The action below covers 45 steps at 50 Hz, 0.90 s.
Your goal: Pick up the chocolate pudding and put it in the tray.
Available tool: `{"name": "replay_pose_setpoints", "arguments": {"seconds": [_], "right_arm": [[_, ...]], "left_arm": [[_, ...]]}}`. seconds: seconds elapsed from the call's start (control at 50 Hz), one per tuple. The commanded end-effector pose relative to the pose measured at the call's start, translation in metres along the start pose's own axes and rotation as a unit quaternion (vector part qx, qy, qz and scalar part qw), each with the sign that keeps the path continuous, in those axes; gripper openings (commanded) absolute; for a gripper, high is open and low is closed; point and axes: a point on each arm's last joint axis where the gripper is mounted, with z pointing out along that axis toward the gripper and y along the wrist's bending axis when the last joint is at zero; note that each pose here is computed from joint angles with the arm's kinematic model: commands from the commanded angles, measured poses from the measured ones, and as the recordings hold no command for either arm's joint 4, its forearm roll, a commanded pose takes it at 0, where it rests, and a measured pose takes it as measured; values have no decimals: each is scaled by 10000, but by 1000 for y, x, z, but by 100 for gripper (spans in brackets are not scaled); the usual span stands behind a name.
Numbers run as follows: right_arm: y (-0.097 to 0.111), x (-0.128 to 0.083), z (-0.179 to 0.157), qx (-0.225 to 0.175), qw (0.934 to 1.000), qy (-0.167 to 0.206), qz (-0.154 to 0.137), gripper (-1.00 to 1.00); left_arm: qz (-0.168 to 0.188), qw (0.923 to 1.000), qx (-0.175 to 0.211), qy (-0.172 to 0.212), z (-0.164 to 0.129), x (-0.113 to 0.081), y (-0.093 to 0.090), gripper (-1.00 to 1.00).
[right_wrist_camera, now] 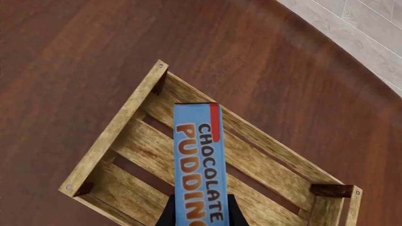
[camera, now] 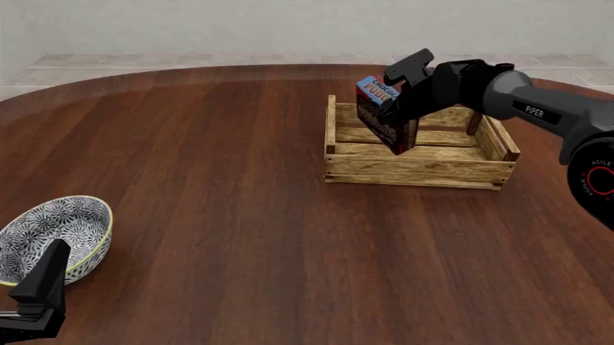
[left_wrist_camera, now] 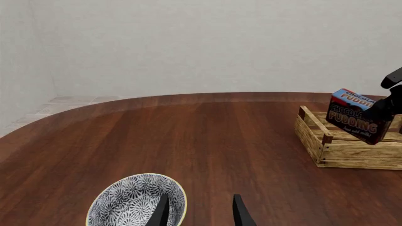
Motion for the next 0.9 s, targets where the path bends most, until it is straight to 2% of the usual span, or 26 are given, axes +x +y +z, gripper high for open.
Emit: {"name": "replay_pose_setpoints", "arguments": {"seconds": [0.02,0.9], "right_arm": [[3,-1,1,-13,10000,-32,85,-100],[1,-1,8,9,9999,-61,120,-100]], "left_arm": [[0,10000,0,0,0,0,0,100],[0,10000,0,-1,0,0,0,100]]}}
